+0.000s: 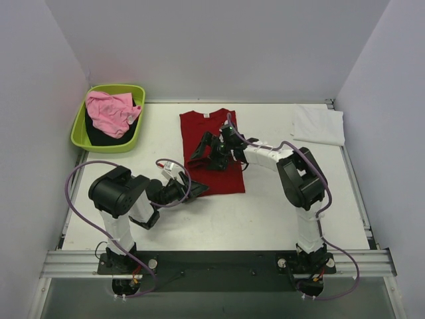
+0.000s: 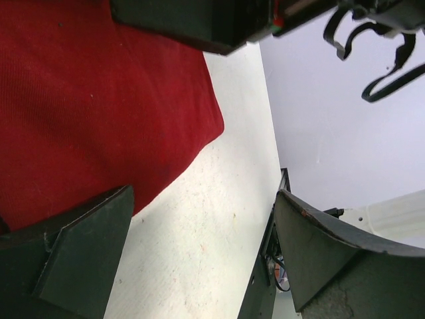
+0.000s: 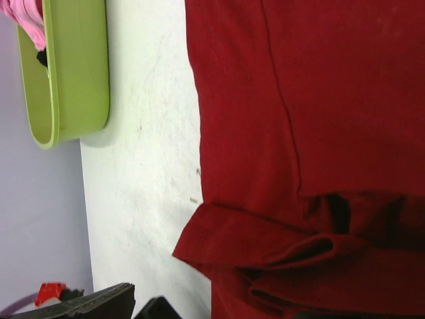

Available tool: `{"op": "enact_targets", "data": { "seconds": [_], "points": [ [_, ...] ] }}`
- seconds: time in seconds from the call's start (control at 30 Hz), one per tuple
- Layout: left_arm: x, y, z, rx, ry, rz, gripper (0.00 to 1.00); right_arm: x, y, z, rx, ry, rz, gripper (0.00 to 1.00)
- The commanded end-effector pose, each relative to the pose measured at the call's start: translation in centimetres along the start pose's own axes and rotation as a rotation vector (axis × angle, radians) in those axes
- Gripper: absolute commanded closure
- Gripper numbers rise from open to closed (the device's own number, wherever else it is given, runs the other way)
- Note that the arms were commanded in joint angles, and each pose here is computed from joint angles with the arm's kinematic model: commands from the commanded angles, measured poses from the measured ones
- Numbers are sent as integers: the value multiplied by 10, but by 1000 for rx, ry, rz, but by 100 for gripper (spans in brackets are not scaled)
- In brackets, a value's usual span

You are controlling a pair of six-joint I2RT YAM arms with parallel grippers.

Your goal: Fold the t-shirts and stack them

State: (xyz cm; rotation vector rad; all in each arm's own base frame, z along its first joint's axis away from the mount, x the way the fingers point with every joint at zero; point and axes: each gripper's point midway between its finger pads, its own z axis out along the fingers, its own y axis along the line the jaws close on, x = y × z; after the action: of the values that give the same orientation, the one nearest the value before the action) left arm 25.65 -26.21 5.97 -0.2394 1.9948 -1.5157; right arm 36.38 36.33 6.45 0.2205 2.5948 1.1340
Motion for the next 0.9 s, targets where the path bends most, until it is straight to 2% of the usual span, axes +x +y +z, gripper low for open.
{"op": "enact_targets", "data": {
  "seconds": [0.0,0.3,0.53,0.73,0.87],
  "points": [
    [5,-6,-9,59,-17,66,3,-26,11,6,-40,-22,9,0],
    [7,-4,-9,58,-4,69,3,-70,-3,21,-32,-76,38,0],
    [7,-12,-8,84,2,71,3,-97,5,27,-46,-135,-19,0],
    [2,-33,-6,122,16,71,3,-121,41,-3,-124,-197,-70,0],
    [1,-57,-1,136,44,94,3,-118,78,-49,-187,-245,-132,0]
  ]
}}
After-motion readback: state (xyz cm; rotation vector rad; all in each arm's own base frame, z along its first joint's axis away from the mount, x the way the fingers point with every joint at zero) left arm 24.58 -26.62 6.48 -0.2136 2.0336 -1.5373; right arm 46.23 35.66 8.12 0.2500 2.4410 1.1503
